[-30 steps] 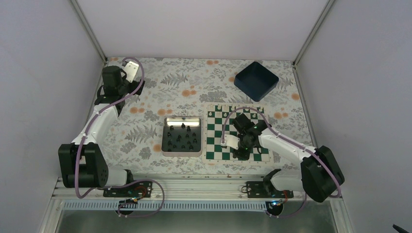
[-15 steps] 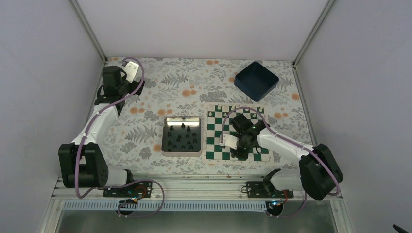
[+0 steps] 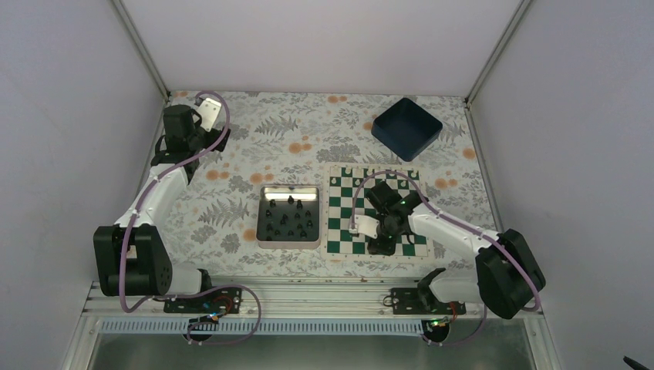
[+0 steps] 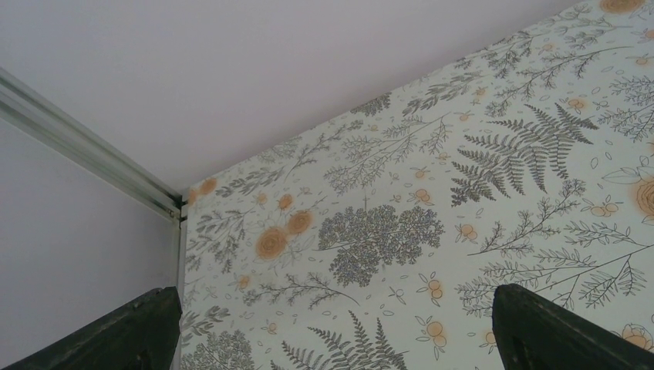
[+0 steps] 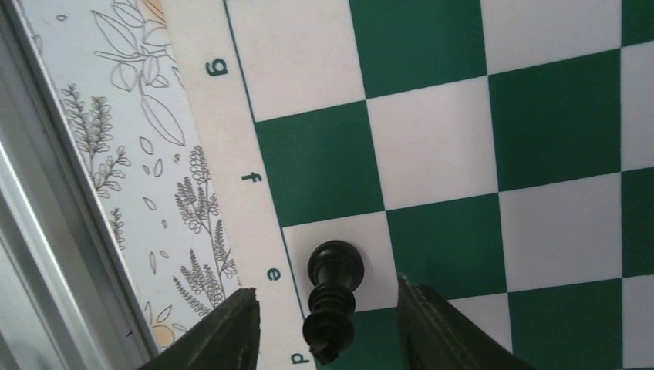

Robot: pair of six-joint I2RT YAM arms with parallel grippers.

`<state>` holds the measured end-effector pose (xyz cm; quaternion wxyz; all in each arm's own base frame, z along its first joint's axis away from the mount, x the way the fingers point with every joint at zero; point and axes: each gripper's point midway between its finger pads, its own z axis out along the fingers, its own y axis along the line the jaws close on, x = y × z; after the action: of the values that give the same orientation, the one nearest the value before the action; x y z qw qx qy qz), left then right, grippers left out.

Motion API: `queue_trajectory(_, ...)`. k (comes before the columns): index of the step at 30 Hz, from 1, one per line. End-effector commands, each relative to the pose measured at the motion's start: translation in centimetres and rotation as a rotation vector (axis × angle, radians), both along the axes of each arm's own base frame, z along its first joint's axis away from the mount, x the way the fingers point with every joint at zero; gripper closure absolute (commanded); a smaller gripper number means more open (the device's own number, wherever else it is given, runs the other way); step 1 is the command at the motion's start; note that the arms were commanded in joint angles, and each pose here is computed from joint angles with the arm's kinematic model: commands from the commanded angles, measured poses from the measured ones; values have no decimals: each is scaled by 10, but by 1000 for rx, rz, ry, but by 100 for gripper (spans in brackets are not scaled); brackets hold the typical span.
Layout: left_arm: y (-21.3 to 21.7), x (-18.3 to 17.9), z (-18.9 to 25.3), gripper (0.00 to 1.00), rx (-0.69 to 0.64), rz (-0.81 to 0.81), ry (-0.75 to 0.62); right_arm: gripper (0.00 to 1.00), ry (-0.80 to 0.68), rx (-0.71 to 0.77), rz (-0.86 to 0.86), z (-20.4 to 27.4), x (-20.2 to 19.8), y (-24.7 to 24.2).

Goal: Set up the chess pieces on the board
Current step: Place the chess piece on the chessboard.

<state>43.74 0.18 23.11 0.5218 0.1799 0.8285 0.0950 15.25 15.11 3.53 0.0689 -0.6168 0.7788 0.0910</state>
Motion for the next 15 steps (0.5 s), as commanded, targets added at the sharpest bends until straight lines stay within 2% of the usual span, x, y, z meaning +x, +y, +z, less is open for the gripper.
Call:
queue_trajectory(1,3,3,5,0,15,3,-25,49,-25,28,18,19,3,7)
queue_trajectory(4,3,3,7,0,16,3,-30,45,-53,46,20,34,11,12)
queue_trajectory(9,2,3,10,0,14,-3,-35,44,-120,145,52,84,40,49)
queue_trajectory(15,1,0,14,0,9,-9,-41,50,-263,278,112,129,88,130)
